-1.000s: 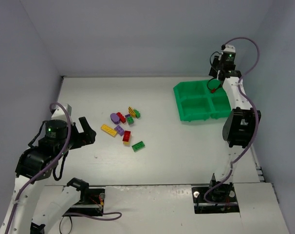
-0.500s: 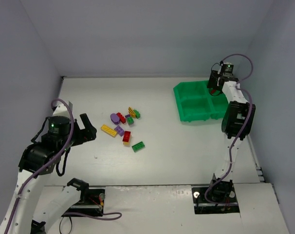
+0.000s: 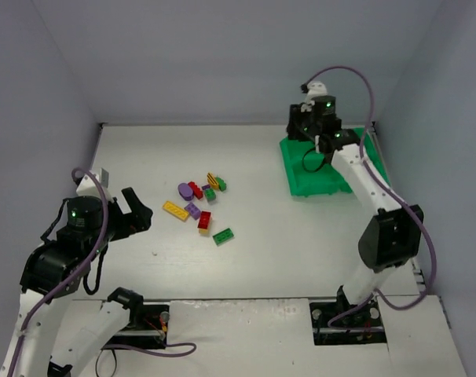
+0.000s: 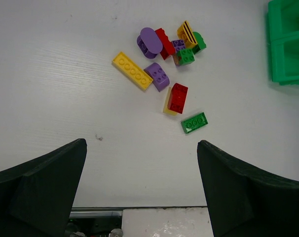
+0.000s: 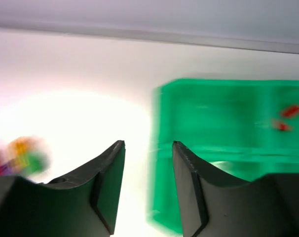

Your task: Sort the legos into containers by color

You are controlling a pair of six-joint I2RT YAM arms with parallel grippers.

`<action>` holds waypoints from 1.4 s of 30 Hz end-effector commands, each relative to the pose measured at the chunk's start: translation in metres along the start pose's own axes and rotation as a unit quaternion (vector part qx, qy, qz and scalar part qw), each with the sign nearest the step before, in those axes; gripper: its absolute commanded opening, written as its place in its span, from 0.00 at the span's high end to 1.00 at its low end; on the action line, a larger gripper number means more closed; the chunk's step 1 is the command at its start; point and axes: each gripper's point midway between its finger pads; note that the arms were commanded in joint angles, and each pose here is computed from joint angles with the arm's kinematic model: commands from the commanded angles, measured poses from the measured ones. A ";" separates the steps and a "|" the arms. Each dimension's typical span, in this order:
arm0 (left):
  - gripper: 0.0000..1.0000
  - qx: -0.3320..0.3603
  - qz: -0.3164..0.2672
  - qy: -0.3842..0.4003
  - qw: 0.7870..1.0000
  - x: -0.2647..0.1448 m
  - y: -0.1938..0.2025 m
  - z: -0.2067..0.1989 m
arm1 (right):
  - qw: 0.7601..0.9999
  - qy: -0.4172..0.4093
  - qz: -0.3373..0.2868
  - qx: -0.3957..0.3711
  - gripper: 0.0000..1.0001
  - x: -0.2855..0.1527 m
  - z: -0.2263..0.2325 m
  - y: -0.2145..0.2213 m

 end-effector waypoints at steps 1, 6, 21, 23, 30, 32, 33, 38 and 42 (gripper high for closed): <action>0.13 -0.009 -0.008 0.019 1.000 -0.005 -0.006 -0.009 | 0.998 -0.060 -0.029 0.004 0.57 -0.037 0.071 -0.013; 0.13 -0.014 -0.005 0.028 0.999 -0.011 -0.002 -0.008 | 0.986 -0.166 -0.011 0.000 0.53 -0.067 0.189 0.007; 0.13 -0.032 -0.009 0.041 0.999 -0.034 0.002 -0.004 | 0.912 -0.335 0.017 -0.237 0.67 -0.004 0.368 0.055; 0.13 -0.037 -0.007 0.041 0.998 -0.033 0.003 -0.004 | 0.914 -0.336 0.019 -0.228 0.69 -0.003 0.372 0.052; 0.13 -0.048 0.004 0.034 0.998 -0.024 0.008 -0.004 | 0.948 -0.272 0.060 -0.157 0.50 -0.042 0.362 0.057; 0.13 -0.047 0.008 0.036 0.998 -0.022 0.009 -0.005 | 0.954 -0.261 0.088 -0.120 0.45 -0.058 0.361 0.070; 0.13 -0.047 0.008 0.036 0.998 -0.022 0.009 -0.005 | 0.956 -0.256 0.098 -0.107 0.43 -0.062 0.361 0.075; 0.13 -0.040 0.014 0.034 0.999 -0.019 0.010 -0.006 | 0.962 -0.214 0.165 -0.032 0.44 -0.071 0.360 0.116; 0.13 -0.039 0.018 0.037 0.998 -0.020 0.012 -0.007 | 0.962 -0.196 0.187 -0.016 0.48 -0.070 0.367 0.134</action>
Point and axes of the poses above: each gripper's point midway between its finger pads, its own x axis out along the fingers, its own z axis along the line the jaws close on, y = z × x, and after that the axes turned 14 degrees about -x, right-handed
